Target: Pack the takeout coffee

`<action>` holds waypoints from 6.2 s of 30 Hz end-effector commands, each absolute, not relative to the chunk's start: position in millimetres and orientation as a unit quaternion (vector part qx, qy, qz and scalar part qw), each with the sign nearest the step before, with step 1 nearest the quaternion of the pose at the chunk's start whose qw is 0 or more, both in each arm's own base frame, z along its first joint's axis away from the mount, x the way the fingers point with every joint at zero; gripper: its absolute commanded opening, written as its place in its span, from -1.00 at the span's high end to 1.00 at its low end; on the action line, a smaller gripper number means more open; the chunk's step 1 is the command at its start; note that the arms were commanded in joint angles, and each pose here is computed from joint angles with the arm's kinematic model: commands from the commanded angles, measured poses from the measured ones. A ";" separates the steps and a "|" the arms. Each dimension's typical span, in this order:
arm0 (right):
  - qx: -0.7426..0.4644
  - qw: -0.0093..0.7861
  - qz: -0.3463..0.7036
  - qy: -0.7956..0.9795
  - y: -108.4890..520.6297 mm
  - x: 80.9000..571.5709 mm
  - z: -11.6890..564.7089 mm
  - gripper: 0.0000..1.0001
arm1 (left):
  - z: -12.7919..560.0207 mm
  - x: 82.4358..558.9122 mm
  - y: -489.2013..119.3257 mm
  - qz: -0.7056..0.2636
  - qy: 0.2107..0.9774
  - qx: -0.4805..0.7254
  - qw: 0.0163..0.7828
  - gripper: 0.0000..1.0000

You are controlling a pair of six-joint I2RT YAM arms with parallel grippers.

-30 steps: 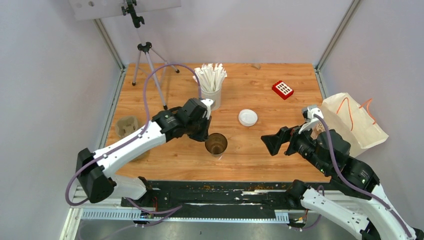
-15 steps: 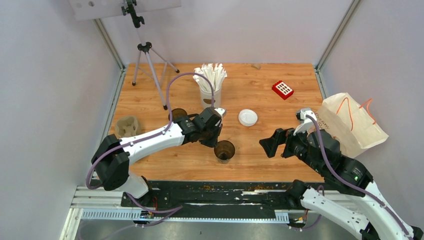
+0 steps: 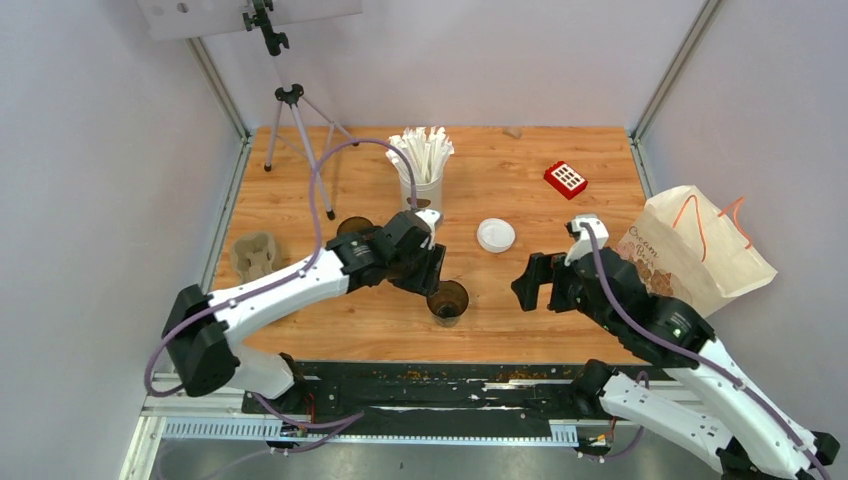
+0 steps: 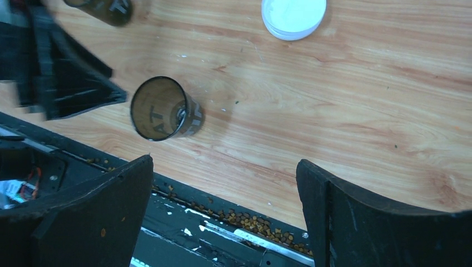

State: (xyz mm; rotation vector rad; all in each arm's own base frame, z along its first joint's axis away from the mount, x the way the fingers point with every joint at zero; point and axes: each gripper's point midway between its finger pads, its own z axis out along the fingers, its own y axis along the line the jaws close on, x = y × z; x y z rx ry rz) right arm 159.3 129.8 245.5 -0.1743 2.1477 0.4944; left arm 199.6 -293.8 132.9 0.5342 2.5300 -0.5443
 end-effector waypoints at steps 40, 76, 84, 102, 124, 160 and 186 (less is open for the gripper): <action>-0.173 0.310 0.120 0.927 220.1 408.0 88.5 0.28 | 237.5 136.0 -152.7 -0.275 0.793 0.198 0.506 -1.00; -0.143 0.278 0.062 0.948 180.3 378.7 96.2 0.98 | 226.7 147.1 -142.1 -0.235 0.813 0.167 0.506 -1.00; -0.154 0.279 0.096 0.943 193.8 379.1 101.7 1.00 | 227.6 147.6 -139.5 -0.233 0.812 0.161 0.510 -1.00; -0.176 0.274 0.282 0.902 234.9 288.7 203.0 1.00 | 244.9 147.4 -138.3 -0.252 0.786 0.161 0.541 -1.00; -0.139 0.279 0.625 0.716 348.1 168.2 349.2 1.00 | 299.0 154.8 -195.2 -0.314 0.682 0.271 0.602 -1.00; -0.066 0.268 0.661 0.698 353.9 169.9 363.2 1.00 | 328.9 149.5 -233.9 -0.363 0.601 0.337 0.628 -1.00; -0.087 0.253 0.688 0.675 350.8 149.0 371.7 1.00 | 323.6 147.9 -241.4 -0.320 0.550 0.424 0.645 -1.00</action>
